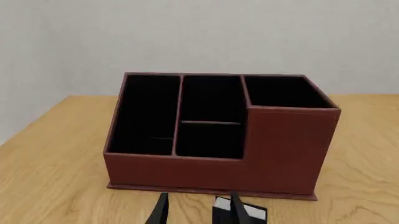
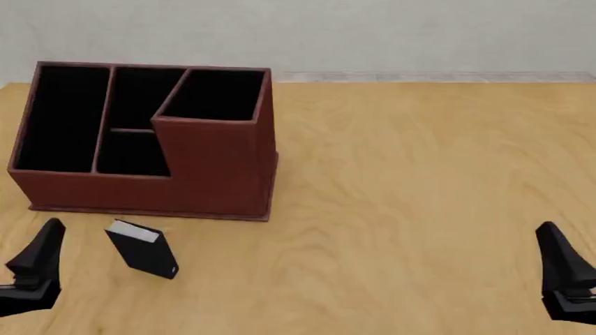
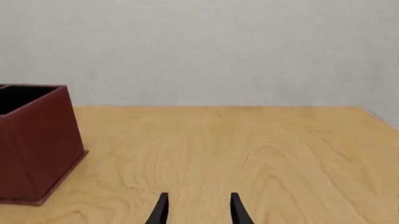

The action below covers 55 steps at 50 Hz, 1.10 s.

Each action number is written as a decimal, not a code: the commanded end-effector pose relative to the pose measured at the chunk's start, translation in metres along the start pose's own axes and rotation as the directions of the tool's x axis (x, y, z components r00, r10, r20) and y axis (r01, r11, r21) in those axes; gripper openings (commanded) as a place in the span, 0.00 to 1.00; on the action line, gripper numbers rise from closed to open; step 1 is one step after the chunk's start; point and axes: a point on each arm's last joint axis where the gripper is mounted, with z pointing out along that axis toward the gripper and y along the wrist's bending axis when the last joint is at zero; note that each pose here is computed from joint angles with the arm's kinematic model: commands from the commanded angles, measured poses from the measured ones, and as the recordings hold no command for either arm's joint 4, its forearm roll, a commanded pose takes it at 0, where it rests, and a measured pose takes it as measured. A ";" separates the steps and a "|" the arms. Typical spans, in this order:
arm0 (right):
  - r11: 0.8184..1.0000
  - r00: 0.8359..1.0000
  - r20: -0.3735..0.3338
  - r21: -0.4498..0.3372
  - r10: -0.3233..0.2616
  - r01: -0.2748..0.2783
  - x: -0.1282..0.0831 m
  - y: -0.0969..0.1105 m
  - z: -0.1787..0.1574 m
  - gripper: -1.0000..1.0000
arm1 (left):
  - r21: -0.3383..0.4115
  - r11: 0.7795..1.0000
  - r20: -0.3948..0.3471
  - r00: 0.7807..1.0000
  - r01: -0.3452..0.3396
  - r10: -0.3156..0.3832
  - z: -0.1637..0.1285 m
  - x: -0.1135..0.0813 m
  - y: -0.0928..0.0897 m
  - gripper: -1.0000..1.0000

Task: Pick up the book and place it in the left compartment of the caddy.

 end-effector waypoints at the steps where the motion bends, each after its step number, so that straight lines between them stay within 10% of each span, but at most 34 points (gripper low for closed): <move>1: 1.000 1.000 0.015 0.008 0.002 -0.002 -0.002 0.000 0.000 1.00 | 0.044 0.999 0.060 0.998 0.031 -0.033 -0.005 -0.007 -0.003 1.00; 21: 0.999 0.999 0.017 0.027 0.044 -0.045 -0.001 -0.002 0.000 1.00 | 0.100 0.995 0.025 0.999 0.024 -0.026 -0.005 -0.019 -0.006 1.00; 43: 0.997 0.998 0.015 0.028 0.069 -0.069 -0.001 -0.002 0.000 1.00 | 0.197 0.971 0.018 0.990 -0.139 0.138 0.036 -0.060 -0.019 1.00; 55: 0.998 0.998 0.006 0.025 0.062 -0.062 0.000 -0.001 0.000 1.00 | 0.374 0.891 0.078 0.966 -0.256 0.245 0.038 -0.084 -0.041 1.00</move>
